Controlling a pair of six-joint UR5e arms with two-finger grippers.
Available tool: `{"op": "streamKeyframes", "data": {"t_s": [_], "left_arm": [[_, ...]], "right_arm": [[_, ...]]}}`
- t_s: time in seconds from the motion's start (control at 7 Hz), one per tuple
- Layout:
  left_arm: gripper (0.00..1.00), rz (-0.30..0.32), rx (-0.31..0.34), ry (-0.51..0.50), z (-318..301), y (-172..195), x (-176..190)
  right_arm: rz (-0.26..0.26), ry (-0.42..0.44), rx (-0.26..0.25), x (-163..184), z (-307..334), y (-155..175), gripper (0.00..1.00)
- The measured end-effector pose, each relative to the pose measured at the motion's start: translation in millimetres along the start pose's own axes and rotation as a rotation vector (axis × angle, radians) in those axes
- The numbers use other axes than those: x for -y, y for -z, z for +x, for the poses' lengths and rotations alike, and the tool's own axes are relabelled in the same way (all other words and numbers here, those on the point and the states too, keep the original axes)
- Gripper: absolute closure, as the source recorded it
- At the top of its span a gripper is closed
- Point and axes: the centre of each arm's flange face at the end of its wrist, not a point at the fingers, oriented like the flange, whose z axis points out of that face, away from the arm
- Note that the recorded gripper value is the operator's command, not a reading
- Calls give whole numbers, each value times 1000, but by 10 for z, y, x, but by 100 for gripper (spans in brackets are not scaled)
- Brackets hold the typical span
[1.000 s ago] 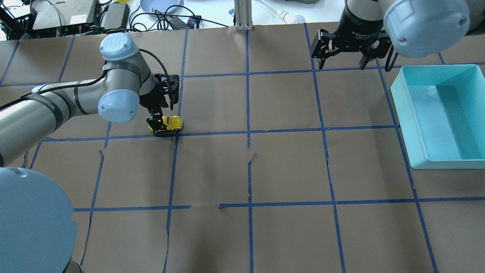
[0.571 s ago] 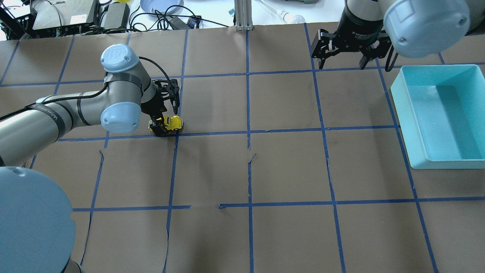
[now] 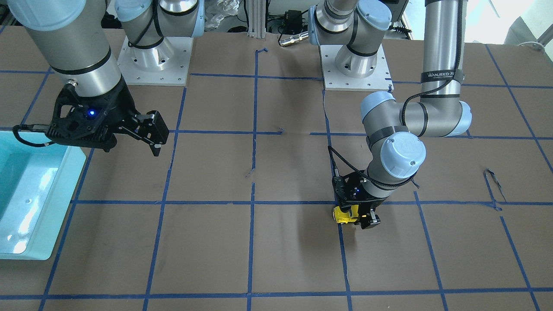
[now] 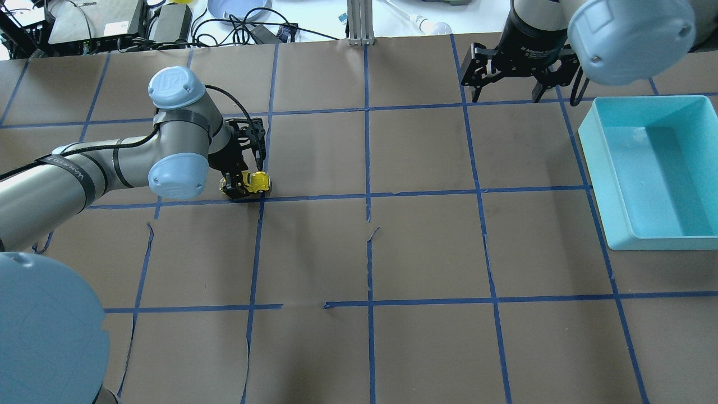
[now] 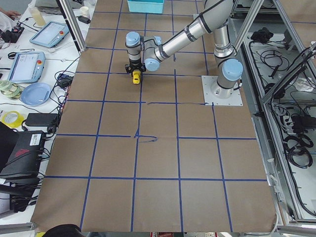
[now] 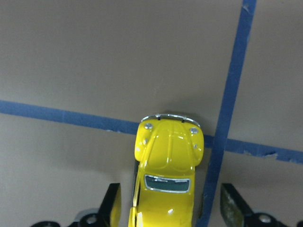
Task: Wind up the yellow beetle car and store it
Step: 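Drag the car backward toward the robot with the left gripper to wind it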
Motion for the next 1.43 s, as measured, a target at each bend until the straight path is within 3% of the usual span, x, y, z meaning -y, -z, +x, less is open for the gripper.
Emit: {"op": "streamKeyframes", "data": {"t_s": [0.57,0.86,1.43], "left_arm": [[44,-2,-3,-61,-22,-44,-95],[84,-1,-1,-76,-76,-35,-285],[91,-2,7,-76,-84,14,-374]], "right_arm": [[-1,0,0,2,-1,-6,0],[-1,0,0,2,0,-6,0],[-1,0,0,2,0,-7,0]]}}
